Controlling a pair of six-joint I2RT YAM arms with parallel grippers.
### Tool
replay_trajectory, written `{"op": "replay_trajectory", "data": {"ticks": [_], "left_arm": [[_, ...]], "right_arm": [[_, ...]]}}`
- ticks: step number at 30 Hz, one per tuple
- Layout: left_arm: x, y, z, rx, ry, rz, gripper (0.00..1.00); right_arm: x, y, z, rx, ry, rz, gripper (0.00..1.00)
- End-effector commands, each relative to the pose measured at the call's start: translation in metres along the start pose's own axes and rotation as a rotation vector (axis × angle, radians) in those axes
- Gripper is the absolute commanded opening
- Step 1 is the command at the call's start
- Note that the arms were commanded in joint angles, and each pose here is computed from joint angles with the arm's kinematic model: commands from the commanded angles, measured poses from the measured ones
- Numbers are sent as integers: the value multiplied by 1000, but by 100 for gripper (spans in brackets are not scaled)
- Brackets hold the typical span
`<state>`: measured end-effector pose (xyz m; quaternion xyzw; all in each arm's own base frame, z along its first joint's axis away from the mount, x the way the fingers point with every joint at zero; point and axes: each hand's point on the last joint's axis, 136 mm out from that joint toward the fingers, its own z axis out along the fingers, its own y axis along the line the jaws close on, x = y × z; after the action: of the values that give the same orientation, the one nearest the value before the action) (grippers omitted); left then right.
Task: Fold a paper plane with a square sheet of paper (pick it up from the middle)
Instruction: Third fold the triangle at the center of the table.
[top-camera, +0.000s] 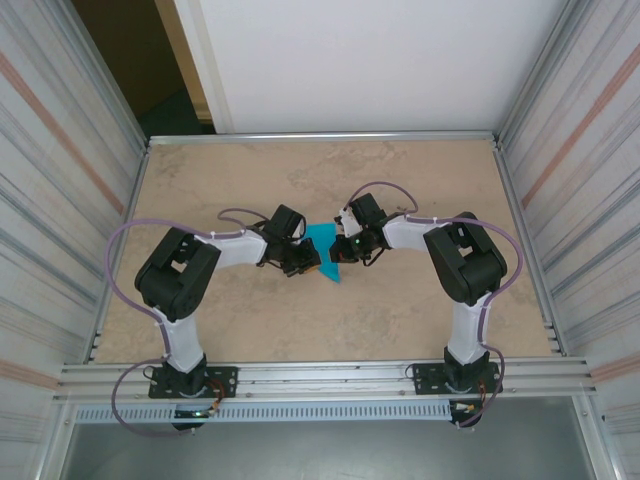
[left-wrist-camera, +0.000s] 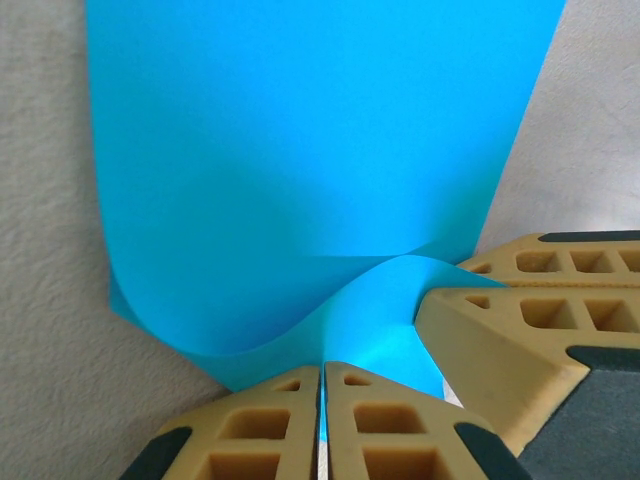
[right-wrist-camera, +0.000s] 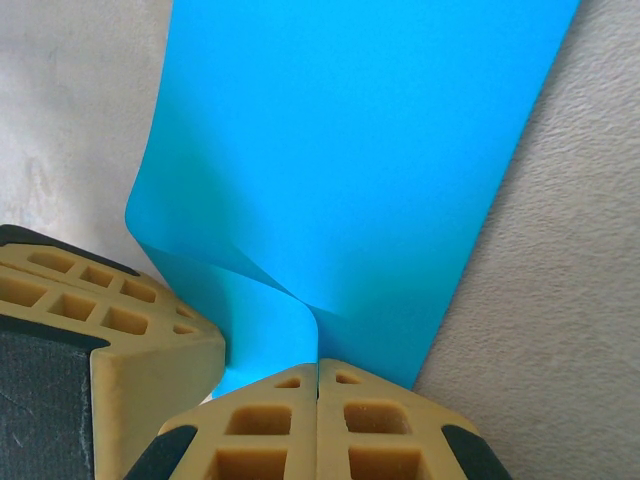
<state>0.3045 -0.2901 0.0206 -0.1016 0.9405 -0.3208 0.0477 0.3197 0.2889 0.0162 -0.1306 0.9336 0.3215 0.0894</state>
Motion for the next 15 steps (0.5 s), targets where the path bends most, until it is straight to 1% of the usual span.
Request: {"op": "replay_trajectory", "data": {"ticks": [1, 5, 11, 15], "left_arm": [[-2, 16, 1, -55, -7, -44, 10], [-1, 15, 3, -49, -2, -44, 10], [-19, -8, -14, -1, -50, 6, 13], [-26, -10, -14, -14, -53, 25, 13]], "right_arm": [[17, -20, 9, 69, 64, 36, 1], [15, -18, 7, 63, 59, 34, 1], [17, -21, 10, 70, 67, 38, 0], [18, -21, 10, 71, 69, 38, 0]]}}
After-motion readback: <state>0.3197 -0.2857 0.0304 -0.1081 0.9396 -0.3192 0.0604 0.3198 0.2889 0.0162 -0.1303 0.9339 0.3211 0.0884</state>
